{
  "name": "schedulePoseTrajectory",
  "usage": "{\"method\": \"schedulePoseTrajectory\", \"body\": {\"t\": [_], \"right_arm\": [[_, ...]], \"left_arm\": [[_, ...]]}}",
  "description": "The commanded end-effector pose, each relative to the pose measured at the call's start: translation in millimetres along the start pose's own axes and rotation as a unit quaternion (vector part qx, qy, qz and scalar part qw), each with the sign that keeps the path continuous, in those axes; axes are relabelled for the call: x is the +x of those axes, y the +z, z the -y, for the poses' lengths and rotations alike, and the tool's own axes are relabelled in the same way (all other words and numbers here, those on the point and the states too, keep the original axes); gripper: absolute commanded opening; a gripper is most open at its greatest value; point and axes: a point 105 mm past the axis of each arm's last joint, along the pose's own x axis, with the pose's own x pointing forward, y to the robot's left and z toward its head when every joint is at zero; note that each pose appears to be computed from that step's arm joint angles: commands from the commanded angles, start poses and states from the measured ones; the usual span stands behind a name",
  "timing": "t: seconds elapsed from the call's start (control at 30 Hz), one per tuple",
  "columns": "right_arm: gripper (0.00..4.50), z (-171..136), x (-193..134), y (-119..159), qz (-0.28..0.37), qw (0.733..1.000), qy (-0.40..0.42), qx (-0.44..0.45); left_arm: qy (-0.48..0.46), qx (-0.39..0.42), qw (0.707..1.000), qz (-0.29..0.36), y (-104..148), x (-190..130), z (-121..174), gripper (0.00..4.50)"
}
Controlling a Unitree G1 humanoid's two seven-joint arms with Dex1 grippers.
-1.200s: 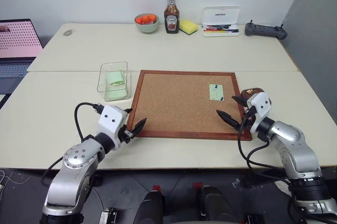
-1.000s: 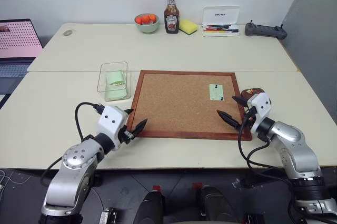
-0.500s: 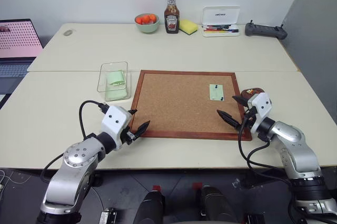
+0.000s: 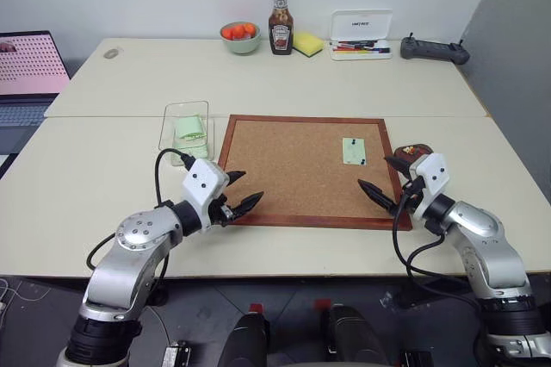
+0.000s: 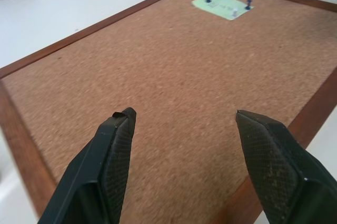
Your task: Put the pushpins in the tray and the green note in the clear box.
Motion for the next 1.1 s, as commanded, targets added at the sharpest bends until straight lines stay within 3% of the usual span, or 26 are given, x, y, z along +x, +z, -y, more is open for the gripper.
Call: {"method": "schedulePoseTrajectory", "body": {"t": [0.03, 0.47, 0.83, 1.1], "right_arm": [[4.50, 3.2, -1.4, 17.7, 0.024, 1.000, -0.010, -0.017], [4.50, 0.3, 7.8, 22.7, 0.024, 1.000, -0.008, -0.018], [4.50, 1.1, 24.2, 24.0, 0.008, 1.000, -0.002, -0.011], [4.50, 20.6, 50.2, 24.1, -0.035, 0.999, -0.016, 0.025]], "left_arm": [[-0.015, 0.013, 1.000, 0.016, 5.9, 10.2, 0.8, 2.37], [-0.051, 0.009, 0.998, 0.032, 6.5, 64.1, -5.9, 0.03], [-0.098, -0.010, 0.995, 0.024, -0.2, 106.3, 6.4, 0.03], [-0.109, -0.034, 0.993, -0.027, -36.8, 116.3, 8.7, 0.03]]}}
